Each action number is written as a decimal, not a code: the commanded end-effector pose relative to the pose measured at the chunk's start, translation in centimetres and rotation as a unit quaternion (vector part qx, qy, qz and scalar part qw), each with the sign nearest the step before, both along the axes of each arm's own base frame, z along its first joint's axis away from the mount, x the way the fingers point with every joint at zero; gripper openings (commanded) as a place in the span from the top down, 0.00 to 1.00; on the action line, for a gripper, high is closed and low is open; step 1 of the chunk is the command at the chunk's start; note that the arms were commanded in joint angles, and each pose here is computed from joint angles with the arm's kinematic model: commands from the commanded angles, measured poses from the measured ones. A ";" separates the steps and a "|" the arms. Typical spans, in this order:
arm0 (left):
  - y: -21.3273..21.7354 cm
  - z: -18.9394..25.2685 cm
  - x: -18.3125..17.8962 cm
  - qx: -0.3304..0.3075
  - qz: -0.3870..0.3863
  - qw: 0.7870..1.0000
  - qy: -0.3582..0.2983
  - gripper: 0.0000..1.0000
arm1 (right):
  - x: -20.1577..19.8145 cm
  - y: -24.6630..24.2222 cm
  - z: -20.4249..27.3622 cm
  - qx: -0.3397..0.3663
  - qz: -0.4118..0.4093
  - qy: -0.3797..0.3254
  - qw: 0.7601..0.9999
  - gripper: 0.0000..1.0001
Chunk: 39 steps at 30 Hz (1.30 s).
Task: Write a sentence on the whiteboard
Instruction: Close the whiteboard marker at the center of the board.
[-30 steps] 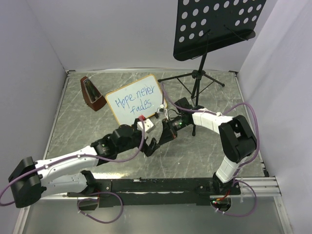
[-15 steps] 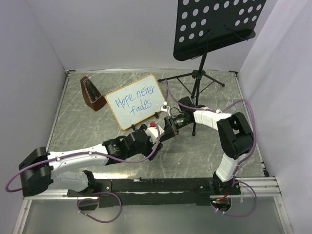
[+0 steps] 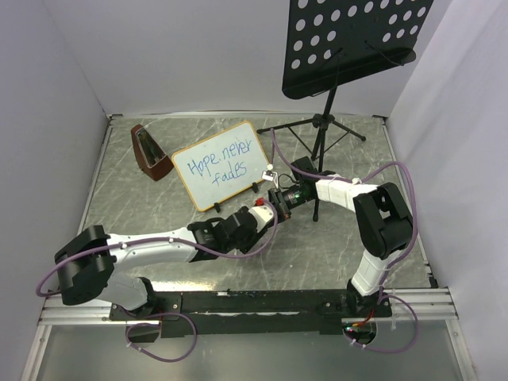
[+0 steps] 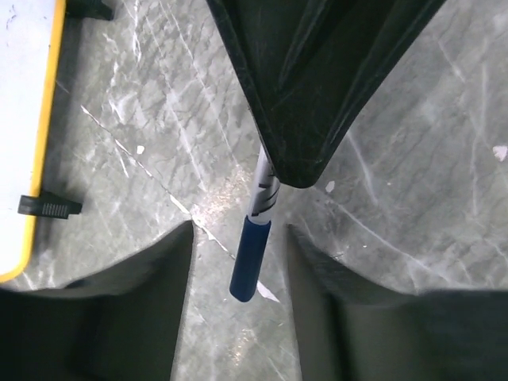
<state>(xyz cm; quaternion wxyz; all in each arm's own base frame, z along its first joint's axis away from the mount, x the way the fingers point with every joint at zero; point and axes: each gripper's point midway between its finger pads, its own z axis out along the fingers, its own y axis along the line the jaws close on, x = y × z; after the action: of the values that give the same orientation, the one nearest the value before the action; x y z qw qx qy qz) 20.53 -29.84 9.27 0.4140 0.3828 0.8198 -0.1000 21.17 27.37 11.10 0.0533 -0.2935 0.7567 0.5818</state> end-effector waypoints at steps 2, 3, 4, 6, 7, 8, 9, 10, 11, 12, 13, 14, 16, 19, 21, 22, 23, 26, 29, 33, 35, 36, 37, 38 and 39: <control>-0.7 1.1 0.5 -0.004 0.005 1.000 -0.008 0.73 | 0.2 0.1 0.3 0.017 0.003 0.006 1.000 1.00; -0.9 1.2 0.4 -0.008 0.003 1.000 -0.008 0.81 | 0.2 0.1 0.3 0.017 0.002 0.006 1.000 1.00; -1.1 1.3 0.4 -0.012 0.001 1.000 -0.006 0.88 | 0.1 0.1 0.3 0.017 0.003 0.007 1.000 1.00; -1.9 2.1 0.5 -0.028 -0.005 1.000 -0.010 0.99 | 0.2 0.1 0.3 0.018 0.002 0.008 1.000 1.00; -2.2 2.6 0.7 -0.036 -0.005 0.999 -0.016 0.99 | 0.1 0.1 0.3 0.019 0.003 0.009 1.000 1.00; -2.5 3.2 0.9 -0.043 -0.006 0.999 -0.022 0.99 | 0.1 0.1 0.3 0.019 0.003 0.010 1.000 1.00; -3.1 3.9 1.2 -0.058 -0.007 0.998 -0.031 0.99 | 0.0 0.2 0.3 0.018 0.004 0.011 1.000 1.00; -3.5 4.6 1.5 -0.068 -0.008 0.997 -0.038 0.99 | -0.2 0.3 0.2 0.018 0.006 0.012 1.000 1.00; -3.7 4.9 1.7 -0.068 -0.009 0.997 -0.045 0.99 | -0.2 0.3 0.1 0.017 0.007 0.014 1.000 1.00; -4.0 5.3 2.0 -0.075 -0.008 0.996 -0.052 0.99 | -0.3 0.3 0.1 0.017 0.009 0.014 1.000 1.00; -4.4 5.7 2.2 -0.079 -0.009 0.995 -0.055 0.99 | -0.3 0.4 0.1 0.016 0.009 0.012 1.000 1.00; -4.4 5.5 2.5 -0.075 -0.008 0.996 -0.056 0.99 | -0.3 0.5 0.1 0.016 0.011 0.011 1.000 1.00; -4.5 5.1 2.7 -0.076 -0.008 0.996 -0.052 0.99 | -0.3 0.5 0.1 0.015 0.011 0.012 1.000 1.00; -4.0 4.6 2.4 -0.081 -0.010 0.996 -0.044 0.99 | -0.3 0.4 0.1 0.015 0.010 0.010 1.000 1.00; -4.4 5.6 2.6 -0.105 -0.013 0.993 -0.054 0.99 | -0.5 0.6 -0.2 0.012 0.012 0.012 1.000 1.00; -4.7 6.5 2.8 -0.117 -0.020 0.991 -0.061 0.99 | -0.7 0.6 -0.3 0.011 0.016 0.016 1.000 1.00; -4.9 6.8 2.9 -0.121 -0.026 0.990 -0.064 0.99 | -1.0 0.9 -0.3 0.012 0.023 0.017 1.000 1.00; -6.1 7.9 3.3 -0.137 -0.048 0.987 -0.072 0.99 | -1.2 1.1 -0.2 0.013 0.029 0.014 0.999 1.00; -7.3 8.7 3.7 -0.154 -0.063 0.983 -0.075 0.99 | -1.5 1.2 -0.3 0.012 0.033 0.016 0.999 1.00; -7.7 8.9 3.8 -0.165 -0.068 0.981 -0.074 0.99 | -1.4 1.3 -0.2 0.012 0.034 0.014 0.999 1.00; -7.6 9.3 3.9 -0.177 -0.069 0.979 -0.075 0.99 | -1.5 1.2 -0.4 0.012 0.034 0.017 0.999 1.00; -7.5 9.5 3.9 -0.185 -0.068 0.978 -0.075 0.99 | -1.4 1.2 -0.4 0.011 0.034 0.017 0.999 1.00; -7.3 10.0 4.1 -0.193 -0.065 0.976 -0.079 0.99 | -1.4 1.2 -0.4 0.011 0.034 0.017 0.999 1.00; -7.3 10.3 4.2 -0.198 -0.065 0.975 -0.080 0.99 | -1.5 1.2 -0.5 0.011 0.035 0.017 0.999 1.00; -7.4 10.4 4.1 -0.204 -0.069 0.973 -0.079 0.99 | -1.4 1.2 -0.4 0.011 0.034 0.016 0.999 1.00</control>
<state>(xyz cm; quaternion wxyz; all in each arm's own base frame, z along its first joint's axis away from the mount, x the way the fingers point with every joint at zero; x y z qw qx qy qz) 20.99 -30.87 8.17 0.3726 0.4248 0.8141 -0.1340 21.74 27.32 10.33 0.0584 -0.2918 0.7627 0.5743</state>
